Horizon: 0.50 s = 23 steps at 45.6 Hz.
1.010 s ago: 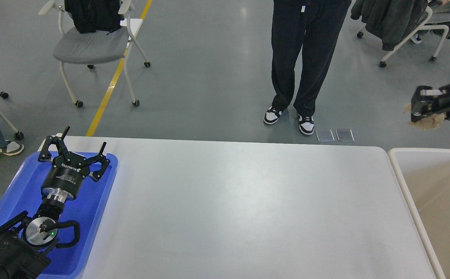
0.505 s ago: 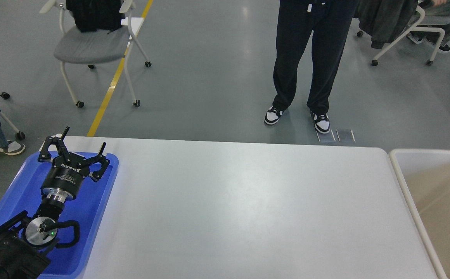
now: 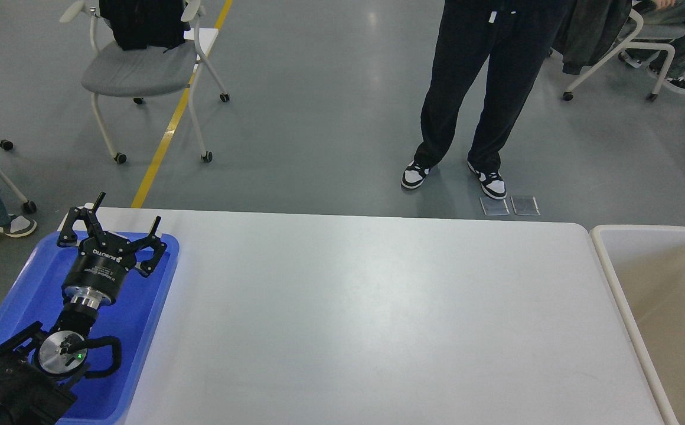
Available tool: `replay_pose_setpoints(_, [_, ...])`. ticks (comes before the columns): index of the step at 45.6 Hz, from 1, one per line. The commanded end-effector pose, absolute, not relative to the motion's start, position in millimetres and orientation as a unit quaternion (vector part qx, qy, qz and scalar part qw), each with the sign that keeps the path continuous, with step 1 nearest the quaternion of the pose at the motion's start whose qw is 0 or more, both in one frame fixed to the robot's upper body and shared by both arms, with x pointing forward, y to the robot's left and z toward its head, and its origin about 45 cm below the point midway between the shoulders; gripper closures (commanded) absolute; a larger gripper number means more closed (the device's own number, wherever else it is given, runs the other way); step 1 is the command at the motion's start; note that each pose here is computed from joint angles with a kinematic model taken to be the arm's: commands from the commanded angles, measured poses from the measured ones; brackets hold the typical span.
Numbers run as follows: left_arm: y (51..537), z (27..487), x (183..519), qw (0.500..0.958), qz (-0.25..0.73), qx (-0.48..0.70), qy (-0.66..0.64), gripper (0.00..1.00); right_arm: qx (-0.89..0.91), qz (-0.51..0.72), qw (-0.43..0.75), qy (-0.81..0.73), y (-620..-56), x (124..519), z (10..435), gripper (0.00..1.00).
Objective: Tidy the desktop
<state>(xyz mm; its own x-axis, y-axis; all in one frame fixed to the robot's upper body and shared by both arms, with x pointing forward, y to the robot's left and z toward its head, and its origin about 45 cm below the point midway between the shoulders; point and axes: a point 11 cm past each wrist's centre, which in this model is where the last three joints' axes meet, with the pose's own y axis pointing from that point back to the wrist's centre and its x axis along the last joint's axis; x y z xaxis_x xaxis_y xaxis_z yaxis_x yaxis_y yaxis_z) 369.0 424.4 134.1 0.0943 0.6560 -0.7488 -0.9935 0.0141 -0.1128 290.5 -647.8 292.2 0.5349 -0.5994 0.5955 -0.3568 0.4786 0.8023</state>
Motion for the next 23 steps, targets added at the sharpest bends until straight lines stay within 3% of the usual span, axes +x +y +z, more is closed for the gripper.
replay_pose_setpoints(1, [423.8,133.7,369.1,0.663,0.622,-0.327,0.259,0.01,0.468,-0.109,0.714,-0.51,-670.5,277.2,248.2,1.0])
replay_pose_setpoints(23, [424.7,133.7,368.5,0.663,0.622,-0.327,0.258,0.01,0.413,-0.093,0.739,-0.523,-665.7,271.6,179.2,1.0])
